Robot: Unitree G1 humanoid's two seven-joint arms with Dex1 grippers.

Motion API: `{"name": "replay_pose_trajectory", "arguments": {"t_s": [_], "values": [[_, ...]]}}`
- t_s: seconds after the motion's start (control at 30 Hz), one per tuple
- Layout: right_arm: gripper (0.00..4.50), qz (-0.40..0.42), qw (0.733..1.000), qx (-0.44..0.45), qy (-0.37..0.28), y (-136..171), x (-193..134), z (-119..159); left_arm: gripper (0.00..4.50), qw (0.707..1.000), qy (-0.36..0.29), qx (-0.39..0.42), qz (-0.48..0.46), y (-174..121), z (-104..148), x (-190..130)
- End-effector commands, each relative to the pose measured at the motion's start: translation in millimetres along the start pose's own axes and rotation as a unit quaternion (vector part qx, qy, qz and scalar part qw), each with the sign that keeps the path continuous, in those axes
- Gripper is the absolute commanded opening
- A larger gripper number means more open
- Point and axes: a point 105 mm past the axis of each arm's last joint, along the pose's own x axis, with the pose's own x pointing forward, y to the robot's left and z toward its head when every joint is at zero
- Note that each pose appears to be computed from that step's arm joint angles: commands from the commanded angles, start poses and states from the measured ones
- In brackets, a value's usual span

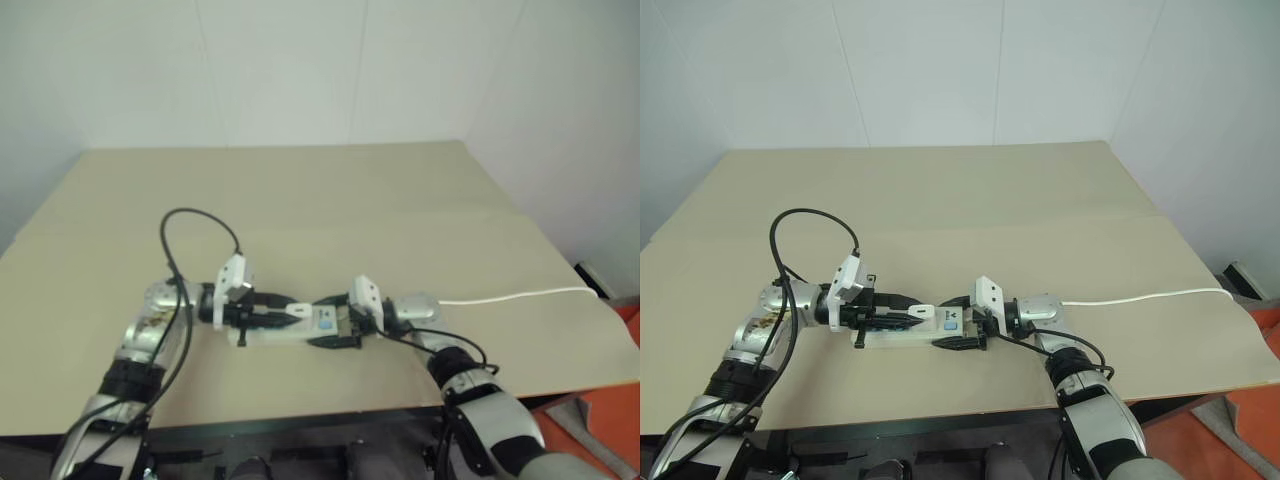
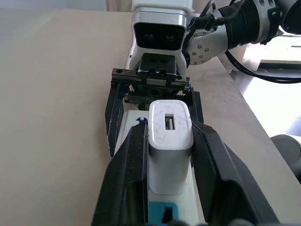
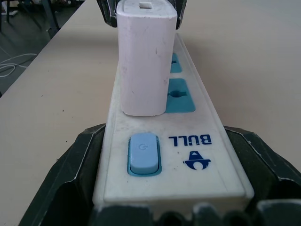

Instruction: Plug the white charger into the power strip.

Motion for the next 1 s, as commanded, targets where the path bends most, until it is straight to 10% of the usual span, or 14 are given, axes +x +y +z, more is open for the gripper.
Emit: {"name": "replay_pose_trajectory", "arguments": {"t_s": [0.03, 0.67, 1.0], "values": [[3.41, 0.018, 1.000, 0.008, 0.024, 8.6, 2.4, -10.8, 0.97, 0.999, 0.030, -0.032, 0.012, -2.2, -22.4, -2.7], [3.41, 0.015, 1.000, 0.009, 0.024, 8.6, 1.0, -11.1, 0.97, 0.999, 0.038, -0.035, -0.004, -1.2, -27.2, 2.5], [3.41, 0.018, 1.000, 0.007, 0.022, 8.2, 4.5, -9.4, 4.32, 1.000, 0.007, -0.018, 0.024, 11.2, -7.7, 1.4]]}}
